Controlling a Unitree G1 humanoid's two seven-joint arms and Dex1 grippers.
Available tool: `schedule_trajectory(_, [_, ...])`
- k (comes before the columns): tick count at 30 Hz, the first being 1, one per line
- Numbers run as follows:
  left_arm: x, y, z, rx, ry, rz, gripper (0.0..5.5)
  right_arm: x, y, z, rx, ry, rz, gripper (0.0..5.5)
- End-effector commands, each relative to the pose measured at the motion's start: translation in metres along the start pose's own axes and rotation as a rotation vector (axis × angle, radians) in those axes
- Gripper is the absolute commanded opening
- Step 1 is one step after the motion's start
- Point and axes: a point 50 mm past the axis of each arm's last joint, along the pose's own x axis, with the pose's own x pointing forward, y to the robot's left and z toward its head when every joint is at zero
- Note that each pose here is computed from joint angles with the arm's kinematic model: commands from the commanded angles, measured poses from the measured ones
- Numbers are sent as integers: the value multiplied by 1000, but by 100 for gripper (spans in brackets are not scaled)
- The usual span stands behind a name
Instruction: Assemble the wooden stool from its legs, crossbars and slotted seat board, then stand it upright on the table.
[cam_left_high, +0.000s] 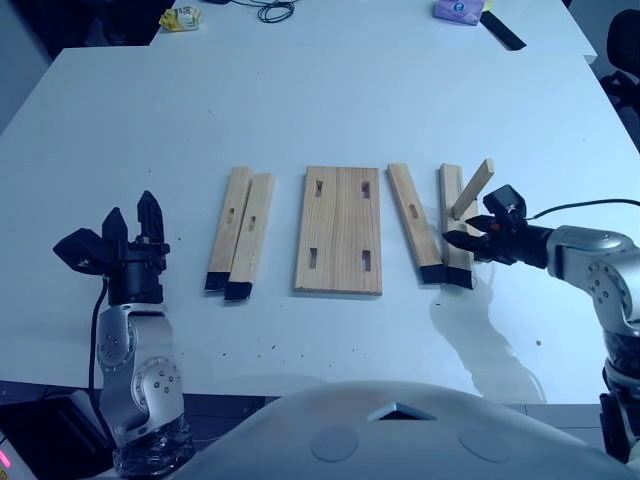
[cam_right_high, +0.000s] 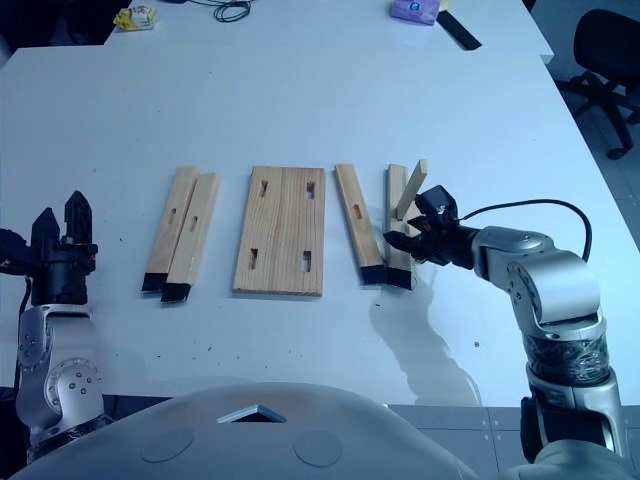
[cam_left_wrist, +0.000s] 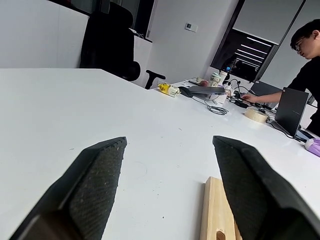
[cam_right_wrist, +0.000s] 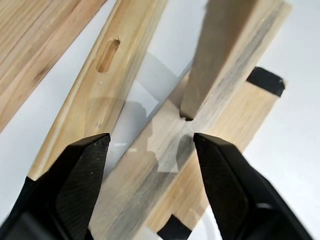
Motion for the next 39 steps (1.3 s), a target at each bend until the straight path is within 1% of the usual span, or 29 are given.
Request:
schedule_trajectory(1, [1, 0, 0, 6, 22, -17, 321, -1, 9, -4, 35, -10, -11, 309])
schedule_trajectory(8, [9, -3, 5, 16, 27, -50, 321, 8, 24, -23, 138, 48, -84, 309])
schedule_trajectory(13, [13, -6, 5, 17, 33, -72, 321, 6, 22, -20, 189, 11, -146, 309])
schedule_trajectory(16, [13, -7, 6, 17, 35, -73, 321, 11, 25, -17, 183, 2, -138, 309])
schedule_trajectory(22, [21, -12, 7, 9, 25, -89, 321, 29, 28, -23, 115, 36, -162, 309])
schedule_trajectory(29, [28, -13, 7, 3, 13, -97, 321, 46, 26, -7, -16, -31, -145, 309])
schedule_trajectory(32, [29, -14, 8, 0, 8, -97, 321, 49, 19, 1, -83, -69, -150, 309])
schedule_trajectory(35, [29, -15, 8, -2, 5, -98, 321, 43, 11, 18, -93, -147, -173, 309])
schedule_trajectory(37, [29, -14, 7, -3, 6, -97, 321, 36, 14, 29, -78, -217, -174, 309])
schedule_trajectory(39, [30, -14, 7, -4, 7, -100, 321, 32, 18, 34, -59, -251, -176, 309])
